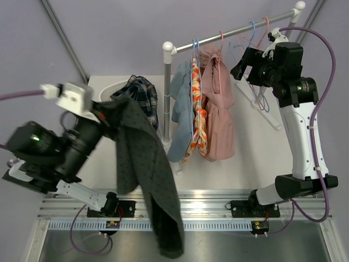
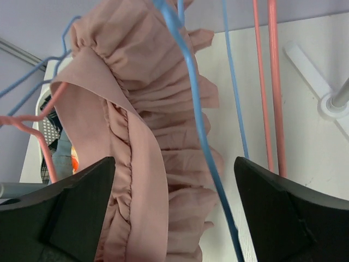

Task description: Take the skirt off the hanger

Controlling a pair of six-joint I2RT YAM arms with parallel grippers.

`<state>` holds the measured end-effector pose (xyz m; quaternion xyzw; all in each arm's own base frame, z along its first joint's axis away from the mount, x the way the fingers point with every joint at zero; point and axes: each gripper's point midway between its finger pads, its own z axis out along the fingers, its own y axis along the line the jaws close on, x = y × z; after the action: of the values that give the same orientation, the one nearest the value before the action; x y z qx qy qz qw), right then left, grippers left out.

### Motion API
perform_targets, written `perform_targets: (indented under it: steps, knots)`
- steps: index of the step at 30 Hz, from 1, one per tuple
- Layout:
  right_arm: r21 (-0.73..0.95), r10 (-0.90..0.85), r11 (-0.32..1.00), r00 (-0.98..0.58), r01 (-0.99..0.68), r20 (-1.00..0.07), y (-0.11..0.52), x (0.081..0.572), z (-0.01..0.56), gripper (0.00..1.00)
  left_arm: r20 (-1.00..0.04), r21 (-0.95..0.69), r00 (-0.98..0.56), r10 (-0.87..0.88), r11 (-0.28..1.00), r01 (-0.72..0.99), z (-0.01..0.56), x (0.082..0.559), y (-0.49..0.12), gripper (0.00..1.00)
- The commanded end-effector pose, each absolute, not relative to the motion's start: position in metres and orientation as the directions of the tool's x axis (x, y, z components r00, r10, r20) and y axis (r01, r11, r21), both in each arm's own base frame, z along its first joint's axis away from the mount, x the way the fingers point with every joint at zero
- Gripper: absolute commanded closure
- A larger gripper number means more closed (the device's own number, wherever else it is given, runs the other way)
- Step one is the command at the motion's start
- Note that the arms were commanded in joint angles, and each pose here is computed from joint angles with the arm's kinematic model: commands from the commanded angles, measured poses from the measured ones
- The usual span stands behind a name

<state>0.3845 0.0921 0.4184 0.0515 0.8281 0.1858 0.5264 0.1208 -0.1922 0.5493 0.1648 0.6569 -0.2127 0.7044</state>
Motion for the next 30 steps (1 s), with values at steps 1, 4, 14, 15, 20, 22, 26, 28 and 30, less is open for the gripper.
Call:
perform_targets:
  steps: [1, 4, 14, 15, 20, 22, 26, 28, 30]
  knots:
    - [0.351, 0.280, 0.930, -0.404, -0.113, -0.871, 0.087, 0.368, 0.429, 0.01, -0.983, -0.080, 0.117, -0.139, 0.909, 0.409, 0.585, 0.153, -0.126, 1.00]
    - [0.350, 0.285, 0.931, -0.391, -0.105, -0.875, 0.083, 0.357, 0.432, 0.01, -0.980, -0.057, 0.156, -0.120, 0.933, 0.356, 0.595, 0.162, -0.102, 1.00]
    - [0.376, 0.301, 0.915, -0.369, -0.150, -0.880, 0.086, 0.326, 0.447, 0.01, -0.935, 0.330, 0.113, 0.337, 0.941, -0.072, 0.556, 0.224, -0.102, 1.00]
    - [0.376, 0.299, 0.913, -0.370, -0.158, -0.880, 0.087, 0.323, 0.447, 0.01, -0.913, 0.392, 0.106, 0.394, 0.919, -0.033, 0.549, 0.238, -0.117, 1.00]
    - [0.374, 0.283, 0.909, -0.391, -0.181, -0.876, 0.089, 0.307, 0.440, 0.01, -0.974, 0.208, 0.068, 0.217, 0.970, -0.125, 0.556, 0.323, -0.076, 1.00]
    - [0.370, 0.273, 0.911, -0.405, -0.184, -0.873, 0.089, 0.300, 0.435, 0.00, -0.979, 0.199, 0.003, 0.202, 0.966, -0.162, 0.548, 0.374, -0.055, 1.00]
    - [0.362, 0.270, 0.907, -0.361, -0.215, -0.893, 0.087, 0.271, 0.449, 0.01, -0.986, 0.132, -0.128, 0.104, 0.963, -0.234, 0.483, 0.448, -0.032, 1.00]
    - [0.363, 0.276, 0.903, -0.337, -0.229, -0.900, 0.086, 0.260, 0.459, 0.00, -0.983, 0.096, -0.178, 0.052, 0.963, -0.253, 0.444, 0.472, -0.020, 1.00]
    - [0.368, 0.285, 0.890, -0.303, -0.268, -0.909, 0.089, 0.245, 0.473, 0.01, -0.961, 0.044, -0.275, -0.017, 0.976, -0.214, 0.380, 0.486, -0.031, 1.00]
